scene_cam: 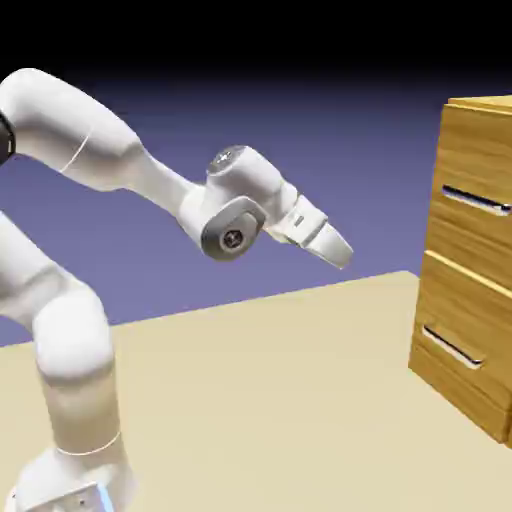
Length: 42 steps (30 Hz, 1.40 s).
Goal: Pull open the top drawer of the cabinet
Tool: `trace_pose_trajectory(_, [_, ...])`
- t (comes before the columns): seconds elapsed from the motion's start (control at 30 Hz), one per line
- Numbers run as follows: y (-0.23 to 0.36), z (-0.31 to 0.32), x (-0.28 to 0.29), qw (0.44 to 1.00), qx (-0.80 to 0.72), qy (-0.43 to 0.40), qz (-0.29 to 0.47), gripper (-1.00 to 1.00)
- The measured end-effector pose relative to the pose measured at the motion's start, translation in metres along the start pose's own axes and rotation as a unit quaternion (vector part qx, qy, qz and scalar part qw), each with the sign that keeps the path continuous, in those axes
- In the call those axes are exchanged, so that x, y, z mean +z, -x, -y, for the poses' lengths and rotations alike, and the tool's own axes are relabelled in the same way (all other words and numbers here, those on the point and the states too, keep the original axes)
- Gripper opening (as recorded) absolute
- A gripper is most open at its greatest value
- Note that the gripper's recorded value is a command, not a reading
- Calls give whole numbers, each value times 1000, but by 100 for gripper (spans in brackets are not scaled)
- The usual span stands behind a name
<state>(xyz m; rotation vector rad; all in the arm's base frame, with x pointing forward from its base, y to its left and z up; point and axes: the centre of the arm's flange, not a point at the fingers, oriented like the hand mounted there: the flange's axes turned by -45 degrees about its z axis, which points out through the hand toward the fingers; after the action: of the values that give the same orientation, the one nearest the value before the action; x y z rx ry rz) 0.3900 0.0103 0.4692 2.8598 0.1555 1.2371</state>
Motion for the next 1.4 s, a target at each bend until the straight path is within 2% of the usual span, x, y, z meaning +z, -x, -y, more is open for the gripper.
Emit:
trace_pose_trajectory(0.4, [-68, 27, -74, 972, -212, -11, -100, 0])
trace_pose_trajectory(0.8, [-107, 8, -125, 911, -365, 33, -191, 0])
trace_pose_trajectory(1.1, [-127, -27, -127, 860, -441, 89, -238, 0])
trace_pose_trajectory(1.4, [-140, -66, -89, 813, -498, 153, -261, 0])
